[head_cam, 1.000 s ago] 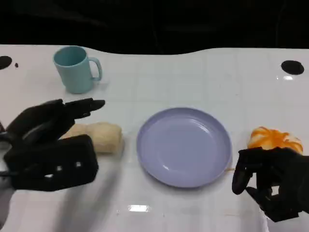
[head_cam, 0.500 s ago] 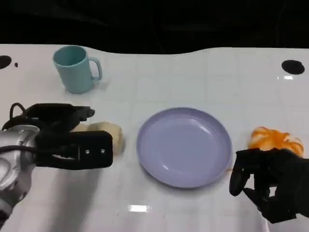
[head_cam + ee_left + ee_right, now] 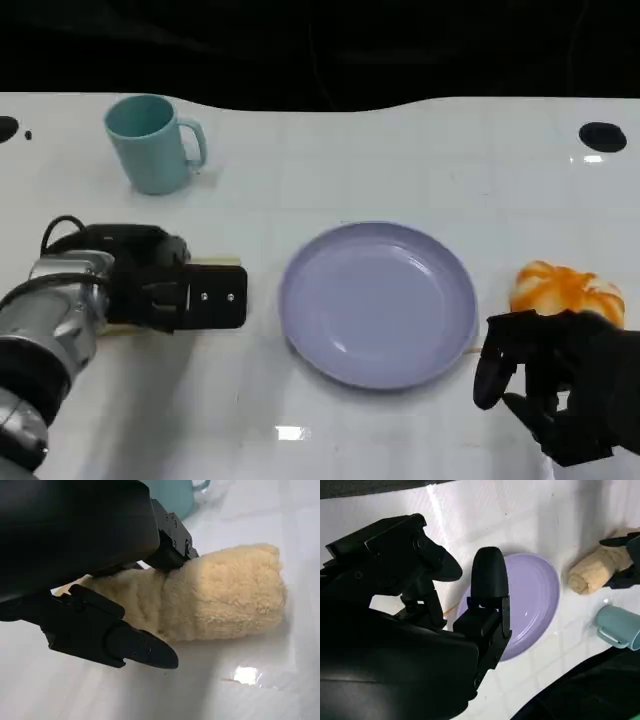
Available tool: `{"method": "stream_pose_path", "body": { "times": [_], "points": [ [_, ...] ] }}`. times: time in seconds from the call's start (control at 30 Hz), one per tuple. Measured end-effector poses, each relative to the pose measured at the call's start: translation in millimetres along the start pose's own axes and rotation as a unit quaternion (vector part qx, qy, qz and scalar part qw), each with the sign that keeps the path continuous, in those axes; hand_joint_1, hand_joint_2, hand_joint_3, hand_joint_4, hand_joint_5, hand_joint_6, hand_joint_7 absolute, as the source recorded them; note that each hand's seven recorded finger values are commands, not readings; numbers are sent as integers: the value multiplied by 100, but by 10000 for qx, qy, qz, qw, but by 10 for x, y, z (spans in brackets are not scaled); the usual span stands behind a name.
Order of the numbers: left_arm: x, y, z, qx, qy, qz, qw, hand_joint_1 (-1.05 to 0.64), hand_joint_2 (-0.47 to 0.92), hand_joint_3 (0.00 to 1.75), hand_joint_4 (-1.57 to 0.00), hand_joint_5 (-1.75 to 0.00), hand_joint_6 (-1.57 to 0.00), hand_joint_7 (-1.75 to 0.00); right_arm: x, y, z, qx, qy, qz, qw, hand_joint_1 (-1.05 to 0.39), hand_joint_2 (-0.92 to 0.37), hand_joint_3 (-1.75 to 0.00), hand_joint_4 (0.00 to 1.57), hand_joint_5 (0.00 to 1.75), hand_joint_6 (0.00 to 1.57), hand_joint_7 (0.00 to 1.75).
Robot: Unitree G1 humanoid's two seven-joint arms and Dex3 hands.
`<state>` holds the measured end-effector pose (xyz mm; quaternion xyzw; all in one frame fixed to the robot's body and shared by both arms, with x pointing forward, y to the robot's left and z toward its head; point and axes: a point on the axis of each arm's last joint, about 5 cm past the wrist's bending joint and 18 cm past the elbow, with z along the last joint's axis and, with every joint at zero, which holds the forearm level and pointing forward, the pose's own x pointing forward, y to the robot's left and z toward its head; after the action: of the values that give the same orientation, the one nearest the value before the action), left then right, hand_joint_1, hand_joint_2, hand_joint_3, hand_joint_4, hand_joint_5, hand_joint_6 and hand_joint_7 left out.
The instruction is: Grasp the towel on the left side of the plate with the left hand and place it into the plate.
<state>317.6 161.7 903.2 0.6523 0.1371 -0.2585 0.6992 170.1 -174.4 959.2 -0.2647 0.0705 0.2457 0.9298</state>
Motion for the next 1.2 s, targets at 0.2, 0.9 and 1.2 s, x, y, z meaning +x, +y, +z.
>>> {"method": "stream_pose_path", "body": {
  "times": [0.2, 0.9, 1.2],
  "points": [
    [9, -125, -35, 67, -270, 791, 9965, -21, 92, 16, -84, -164, -88, -102, -8, -3, 12, -3, -5, -12, 10000, 0, -59, -103, 71, 175, 70, 140],
    [-110, -19, 245, -1221, -824, 2712, 9512, -21, 69, 70, -87, -175, -57, -175, -21, -29, 3, 3, 4, -55, 10000, 0, -58, -105, 71, 174, 69, 141],
    [-266, 200, 689, -1221, -1721, 2797, 9366, -22, 59, 82, -89, -175, -60, -174, -20, -27, 3, 6, -1, -44, 10000, 1, -58, -107, 71, 174, 69, 142]
  ]
}}
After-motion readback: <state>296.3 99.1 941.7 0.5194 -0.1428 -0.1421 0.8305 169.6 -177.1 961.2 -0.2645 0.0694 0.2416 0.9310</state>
